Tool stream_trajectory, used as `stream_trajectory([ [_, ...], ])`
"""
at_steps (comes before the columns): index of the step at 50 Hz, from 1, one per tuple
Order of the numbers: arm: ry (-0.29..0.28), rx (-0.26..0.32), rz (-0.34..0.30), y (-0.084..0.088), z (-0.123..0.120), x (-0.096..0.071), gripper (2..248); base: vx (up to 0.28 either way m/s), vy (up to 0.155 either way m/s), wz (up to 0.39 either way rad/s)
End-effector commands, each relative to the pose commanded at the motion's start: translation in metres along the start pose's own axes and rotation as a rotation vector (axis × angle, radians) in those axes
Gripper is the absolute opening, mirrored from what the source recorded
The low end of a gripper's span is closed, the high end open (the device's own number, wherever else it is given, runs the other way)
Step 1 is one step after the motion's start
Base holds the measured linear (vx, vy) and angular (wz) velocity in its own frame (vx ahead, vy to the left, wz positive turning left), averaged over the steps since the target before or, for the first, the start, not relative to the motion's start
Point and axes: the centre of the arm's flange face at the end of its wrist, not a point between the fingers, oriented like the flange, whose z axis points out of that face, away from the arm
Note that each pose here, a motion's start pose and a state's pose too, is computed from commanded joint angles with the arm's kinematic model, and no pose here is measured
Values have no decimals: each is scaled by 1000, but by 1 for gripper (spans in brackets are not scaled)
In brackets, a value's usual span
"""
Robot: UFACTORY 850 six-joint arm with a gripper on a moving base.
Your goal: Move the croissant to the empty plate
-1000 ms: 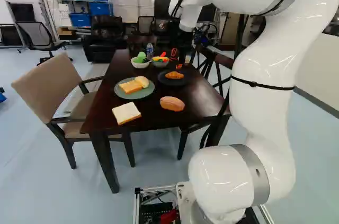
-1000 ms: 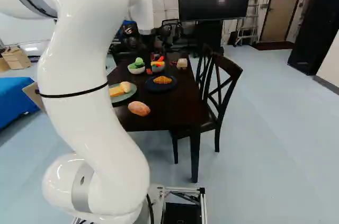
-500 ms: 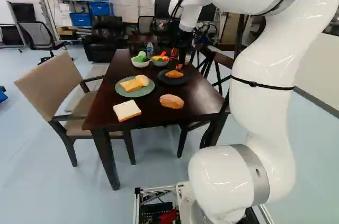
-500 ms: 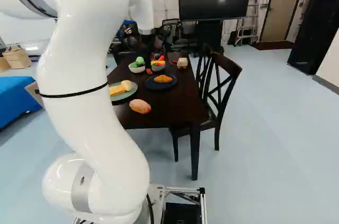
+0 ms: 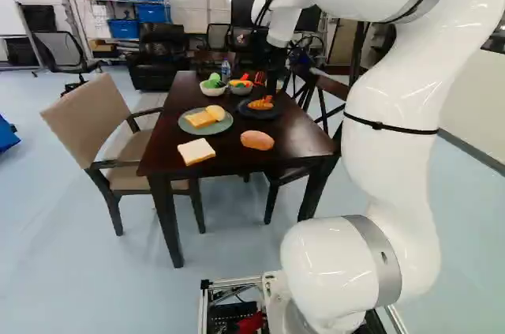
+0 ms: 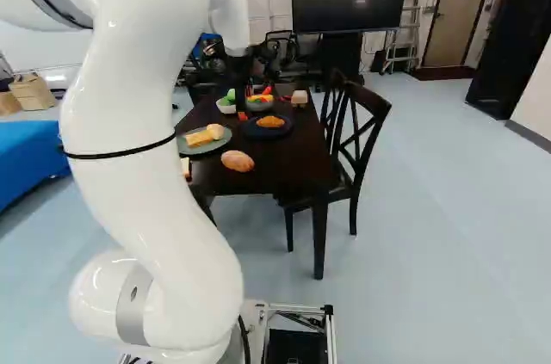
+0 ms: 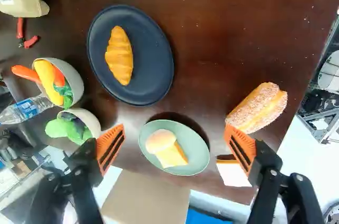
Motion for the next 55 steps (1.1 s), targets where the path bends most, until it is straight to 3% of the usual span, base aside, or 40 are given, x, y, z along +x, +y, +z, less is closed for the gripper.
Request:
stream_trajectory([
  [55,0,0,0,0,0,0,247,-143,37,9],
])
